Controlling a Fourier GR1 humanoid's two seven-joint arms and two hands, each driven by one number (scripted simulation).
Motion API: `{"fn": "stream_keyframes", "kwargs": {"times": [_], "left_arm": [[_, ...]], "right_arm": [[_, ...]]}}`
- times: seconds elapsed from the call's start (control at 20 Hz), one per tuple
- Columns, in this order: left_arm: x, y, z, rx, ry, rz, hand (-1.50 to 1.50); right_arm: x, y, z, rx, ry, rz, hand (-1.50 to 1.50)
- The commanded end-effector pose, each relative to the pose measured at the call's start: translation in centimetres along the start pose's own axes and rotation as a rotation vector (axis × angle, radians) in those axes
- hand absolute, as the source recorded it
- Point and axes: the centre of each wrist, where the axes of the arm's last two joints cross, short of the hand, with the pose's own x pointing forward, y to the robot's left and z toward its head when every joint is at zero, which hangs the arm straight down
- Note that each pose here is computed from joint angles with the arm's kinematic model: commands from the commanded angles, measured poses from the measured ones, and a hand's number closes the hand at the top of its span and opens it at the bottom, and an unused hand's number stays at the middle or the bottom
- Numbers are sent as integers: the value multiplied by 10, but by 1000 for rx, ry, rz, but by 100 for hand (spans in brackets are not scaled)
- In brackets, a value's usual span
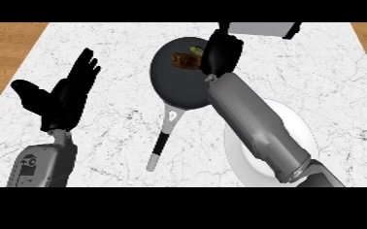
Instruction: Pick the sweet potato from the plate and place it in the pan
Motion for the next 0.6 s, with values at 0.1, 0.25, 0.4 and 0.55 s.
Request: {"fn": "stream_keyframes", "kwargs": {"times": [0.1, 0.25, 0.4, 0.55], "left_arm": [[5, 1, 5, -11, 1, 9, 0], [-7, -2, 4, -15, 10, 8, 0], [7, -4, -3, 11, -9, 7, 0], [3, 0, 1, 17, -6, 3, 0]], "right_arm": [[-26, 24, -9, 98, 339, -158, -150], [-27, 27, -8, 144, 325, -223, -150], [-38, 40, -5, 139, 272, -279, -150], [-40, 43, 6, 49, 241, -395, -150]]}}
